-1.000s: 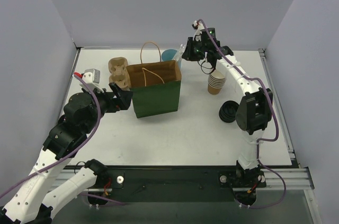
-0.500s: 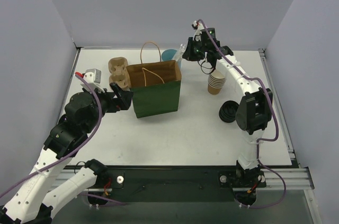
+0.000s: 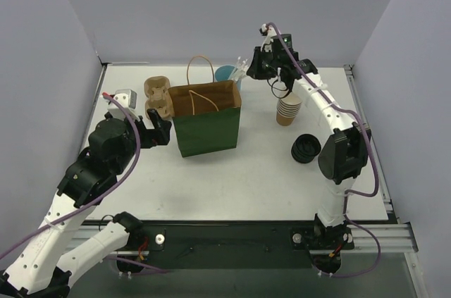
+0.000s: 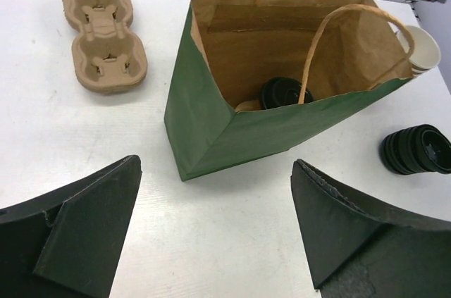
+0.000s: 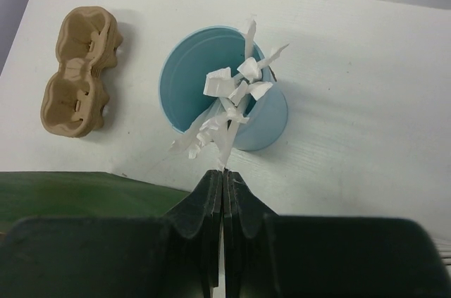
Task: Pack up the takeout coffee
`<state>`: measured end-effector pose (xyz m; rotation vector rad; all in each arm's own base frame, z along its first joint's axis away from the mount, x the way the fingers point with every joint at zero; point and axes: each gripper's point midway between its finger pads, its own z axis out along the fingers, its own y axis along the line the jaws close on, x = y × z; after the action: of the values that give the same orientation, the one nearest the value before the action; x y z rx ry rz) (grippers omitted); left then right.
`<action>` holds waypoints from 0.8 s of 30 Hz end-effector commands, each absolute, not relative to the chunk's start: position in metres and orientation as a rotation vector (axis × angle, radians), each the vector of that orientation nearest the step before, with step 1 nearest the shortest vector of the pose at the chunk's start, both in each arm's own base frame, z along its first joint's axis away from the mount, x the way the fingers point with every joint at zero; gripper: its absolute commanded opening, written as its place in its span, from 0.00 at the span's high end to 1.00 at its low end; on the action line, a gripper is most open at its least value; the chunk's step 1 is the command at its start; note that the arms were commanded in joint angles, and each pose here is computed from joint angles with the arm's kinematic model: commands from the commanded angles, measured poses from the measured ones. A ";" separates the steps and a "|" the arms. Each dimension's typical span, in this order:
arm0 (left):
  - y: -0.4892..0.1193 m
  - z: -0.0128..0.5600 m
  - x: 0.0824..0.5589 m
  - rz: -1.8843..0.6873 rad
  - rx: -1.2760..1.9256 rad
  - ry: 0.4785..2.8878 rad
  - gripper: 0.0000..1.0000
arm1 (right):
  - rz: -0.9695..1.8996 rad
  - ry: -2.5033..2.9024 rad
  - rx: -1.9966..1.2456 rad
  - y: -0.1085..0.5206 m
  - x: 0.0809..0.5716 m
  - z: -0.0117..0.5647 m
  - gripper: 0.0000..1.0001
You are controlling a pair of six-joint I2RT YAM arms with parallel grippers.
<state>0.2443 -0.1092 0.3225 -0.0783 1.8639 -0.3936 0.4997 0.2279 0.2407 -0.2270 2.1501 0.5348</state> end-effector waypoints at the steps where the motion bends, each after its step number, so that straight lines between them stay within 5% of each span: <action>1: -0.096 0.338 0.240 -0.378 -0.171 1.835 0.03 | 0.521 2.030 -0.217 0.218 0.492 0.307 1.00; 24: -0.093 0.359 0.238 -0.343 -0.049 1.747 0.03 | 0.452 1.828 -0.138 0.154 0.374 0.455 1.00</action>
<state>0.2393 -0.0926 0.3384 -0.0652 1.8203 -0.3183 0.4035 0.1739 0.4096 -0.1633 1.9294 0.4752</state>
